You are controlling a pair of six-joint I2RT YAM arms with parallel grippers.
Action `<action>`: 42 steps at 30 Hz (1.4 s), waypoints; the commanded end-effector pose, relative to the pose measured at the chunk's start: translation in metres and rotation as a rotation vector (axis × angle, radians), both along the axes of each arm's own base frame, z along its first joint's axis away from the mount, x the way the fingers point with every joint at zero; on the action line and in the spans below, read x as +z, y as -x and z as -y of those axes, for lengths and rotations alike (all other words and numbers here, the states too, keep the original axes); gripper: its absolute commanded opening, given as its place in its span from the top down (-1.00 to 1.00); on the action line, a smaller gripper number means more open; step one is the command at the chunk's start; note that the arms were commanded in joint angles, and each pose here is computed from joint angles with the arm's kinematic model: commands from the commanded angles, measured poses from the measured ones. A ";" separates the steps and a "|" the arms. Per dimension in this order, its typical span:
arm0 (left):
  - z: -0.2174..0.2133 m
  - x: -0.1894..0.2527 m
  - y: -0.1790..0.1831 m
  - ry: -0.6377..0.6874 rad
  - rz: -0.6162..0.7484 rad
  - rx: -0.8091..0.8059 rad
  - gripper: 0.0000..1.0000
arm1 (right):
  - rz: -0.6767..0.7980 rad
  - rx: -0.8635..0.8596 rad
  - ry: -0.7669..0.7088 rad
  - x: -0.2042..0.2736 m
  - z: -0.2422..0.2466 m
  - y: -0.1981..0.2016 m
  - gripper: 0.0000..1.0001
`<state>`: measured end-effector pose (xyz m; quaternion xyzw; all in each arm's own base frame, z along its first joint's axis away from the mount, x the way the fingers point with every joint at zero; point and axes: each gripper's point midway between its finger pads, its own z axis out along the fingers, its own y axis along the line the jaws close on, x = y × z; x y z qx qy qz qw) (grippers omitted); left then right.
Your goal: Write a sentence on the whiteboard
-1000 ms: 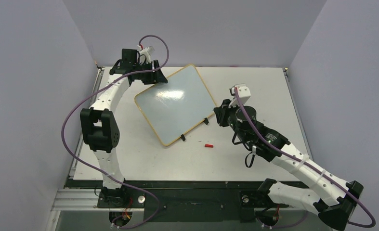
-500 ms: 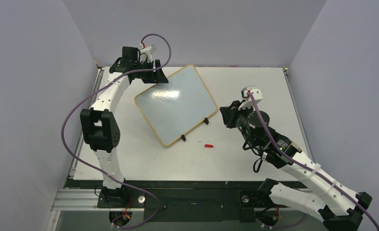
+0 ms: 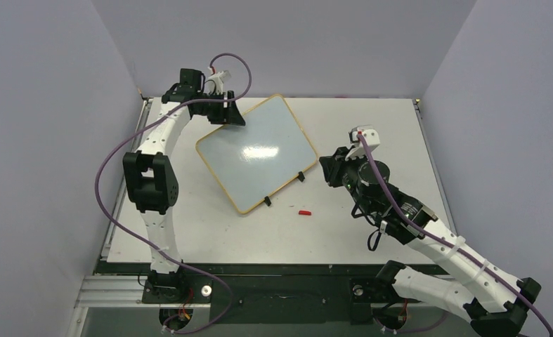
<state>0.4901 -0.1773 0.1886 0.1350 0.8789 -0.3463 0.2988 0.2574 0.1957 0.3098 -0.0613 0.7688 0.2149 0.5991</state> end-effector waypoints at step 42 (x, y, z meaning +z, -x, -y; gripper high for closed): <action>0.026 0.034 0.025 -0.004 0.085 -0.174 1.00 | 0.088 0.223 -0.055 0.014 -0.059 -0.006 1.00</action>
